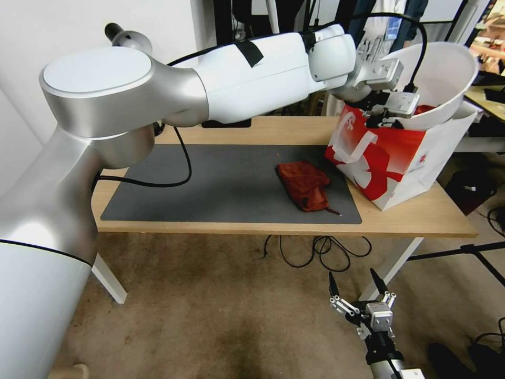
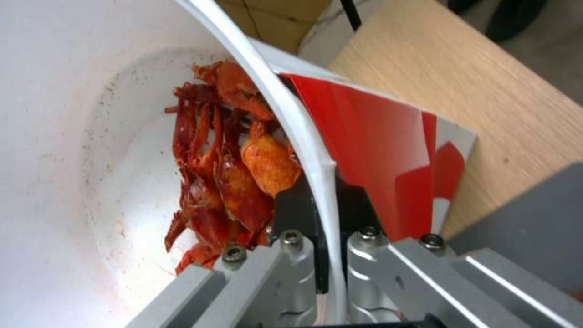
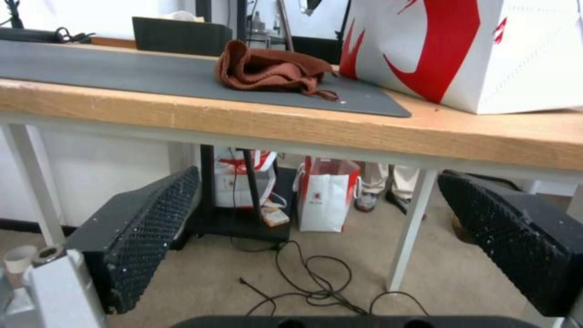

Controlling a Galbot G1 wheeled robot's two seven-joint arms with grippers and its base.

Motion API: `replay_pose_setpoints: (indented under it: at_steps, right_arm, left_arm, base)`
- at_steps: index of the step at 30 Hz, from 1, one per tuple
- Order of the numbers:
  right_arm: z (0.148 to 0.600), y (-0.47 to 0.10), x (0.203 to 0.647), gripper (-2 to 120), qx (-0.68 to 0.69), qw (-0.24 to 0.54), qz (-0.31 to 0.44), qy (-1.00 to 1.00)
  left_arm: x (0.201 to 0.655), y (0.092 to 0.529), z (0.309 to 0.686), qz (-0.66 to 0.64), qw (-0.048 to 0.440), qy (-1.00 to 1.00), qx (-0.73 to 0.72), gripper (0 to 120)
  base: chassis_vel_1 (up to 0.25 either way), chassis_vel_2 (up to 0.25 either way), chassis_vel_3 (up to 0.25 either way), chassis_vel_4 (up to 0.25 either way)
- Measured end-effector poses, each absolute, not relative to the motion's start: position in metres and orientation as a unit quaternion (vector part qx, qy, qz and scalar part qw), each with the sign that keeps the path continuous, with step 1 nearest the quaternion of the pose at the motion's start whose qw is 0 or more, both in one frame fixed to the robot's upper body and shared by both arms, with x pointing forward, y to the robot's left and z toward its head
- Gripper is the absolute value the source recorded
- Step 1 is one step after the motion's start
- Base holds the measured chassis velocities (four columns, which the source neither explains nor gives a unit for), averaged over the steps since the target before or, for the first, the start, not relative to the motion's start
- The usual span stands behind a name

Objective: Sweep shrimp from table into container with towel, then put container into takeout bag.

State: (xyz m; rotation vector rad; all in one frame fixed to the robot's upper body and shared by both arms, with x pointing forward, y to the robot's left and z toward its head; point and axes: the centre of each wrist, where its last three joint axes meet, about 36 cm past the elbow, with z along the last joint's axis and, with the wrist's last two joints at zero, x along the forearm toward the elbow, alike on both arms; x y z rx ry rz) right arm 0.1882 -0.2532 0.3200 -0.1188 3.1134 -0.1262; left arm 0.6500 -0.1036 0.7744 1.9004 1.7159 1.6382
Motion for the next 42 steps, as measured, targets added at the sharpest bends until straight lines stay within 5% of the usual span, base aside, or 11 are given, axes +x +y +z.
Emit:
replay_pose_setpoints:
  at_steps: [23,42]
  right_arm:
    - [0.315,-0.259,0.195,100,-0.044,0.007,-0.039,0.998]
    - [0.314,-0.257,0.198,100,-0.048,0.005,-0.039,0.998]
  left_arm:
    - [0.638,-0.109,0.786,0.571,0.034,0.544,0.614,5]
    - [0.628,-0.113,0.810,0.557,0.066,0.567,0.603,77]
  base:
    - [0.000,0.000,0.000,0.000]
    - [0.000,0.000,0.000,0.000]
